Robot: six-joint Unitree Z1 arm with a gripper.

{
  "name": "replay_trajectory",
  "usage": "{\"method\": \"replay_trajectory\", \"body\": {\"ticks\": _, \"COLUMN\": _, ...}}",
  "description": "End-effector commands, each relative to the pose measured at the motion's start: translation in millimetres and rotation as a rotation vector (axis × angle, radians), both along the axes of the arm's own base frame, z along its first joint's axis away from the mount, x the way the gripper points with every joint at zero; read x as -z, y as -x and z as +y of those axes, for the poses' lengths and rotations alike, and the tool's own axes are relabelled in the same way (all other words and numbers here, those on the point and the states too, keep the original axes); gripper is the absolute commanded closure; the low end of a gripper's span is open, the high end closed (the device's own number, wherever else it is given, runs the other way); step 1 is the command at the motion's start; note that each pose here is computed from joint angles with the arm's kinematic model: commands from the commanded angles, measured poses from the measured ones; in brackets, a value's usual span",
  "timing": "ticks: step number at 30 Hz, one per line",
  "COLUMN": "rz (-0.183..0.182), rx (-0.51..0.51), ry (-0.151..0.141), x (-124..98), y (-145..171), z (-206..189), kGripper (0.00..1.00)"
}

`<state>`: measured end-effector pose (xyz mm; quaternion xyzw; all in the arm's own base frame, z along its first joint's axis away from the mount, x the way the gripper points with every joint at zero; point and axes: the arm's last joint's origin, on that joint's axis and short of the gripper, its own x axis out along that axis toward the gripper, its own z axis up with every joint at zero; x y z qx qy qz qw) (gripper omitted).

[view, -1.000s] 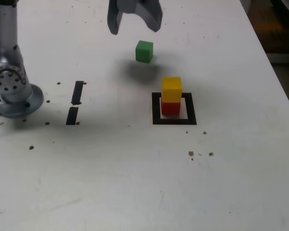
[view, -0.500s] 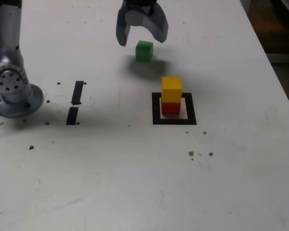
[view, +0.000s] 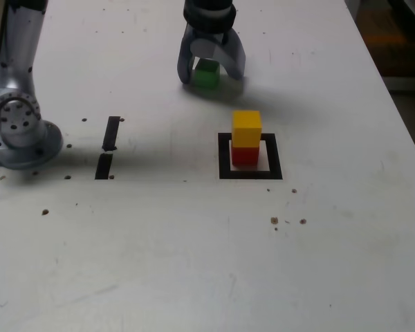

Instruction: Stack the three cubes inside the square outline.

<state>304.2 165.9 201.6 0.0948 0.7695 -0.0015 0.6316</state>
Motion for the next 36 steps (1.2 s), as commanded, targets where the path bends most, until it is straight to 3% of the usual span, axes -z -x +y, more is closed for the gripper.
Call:
{"method": "replay_trajectory", "body": {"ticks": 1, "rz": 0.005, "rx": 0.003, "ry": 0.002, "x": 1, "y": 0, "z": 0, "kGripper": 0.13}}
{"method": "replay_trajectory", "body": {"ticks": 5, "rz": 0.013, "rx": 0.004, "ry": 0.008, "x": -1, "y": 2, "z": -1, "kGripper": 0.34}}
{"method": "replay_trajectory", "body": {"ticks": 10, "rz": -0.01, "rx": 0.013, "ry": 0.002, "x": -12, "y": 3, "z": -5, "kGripper": 0.58}}
{"method": "replay_trajectory", "body": {"ticks": 18, "rz": -0.02, "rx": 0.029, "ry": 0.021, "x": -13, "y": 0, "z": -8, "kGripper": 0.74}}
{"method": "replay_trajectory", "body": {"ticks": 25, "rz": -0.036, "rx": 0.039, "ry": 0.024, "x": -18, "y": 0, "z": -10, "kGripper": 0.81}}
{"method": "replay_trajectory", "body": {"ticks": 31, "rz": -0.094, "rx": 0.046, "ry": 0.002, "x": -64, "y": 9, "z": -28, "kGripper": 0.87}}
{"method": "replay_trajectory", "body": {"ticks": 33, "rz": -0.093, "rx": 0.038, "ry": 0.001, "x": -84, "y": 13, "z": -38, "kGripper": 0.88}}
{"method": "replay_trajectory", "body": {"ticks": 36, "rz": -0.064, "rx": 0.012, "ry": 0.007, "x": -108, "y": 18, "z": -53, "kGripper": 0.89}}
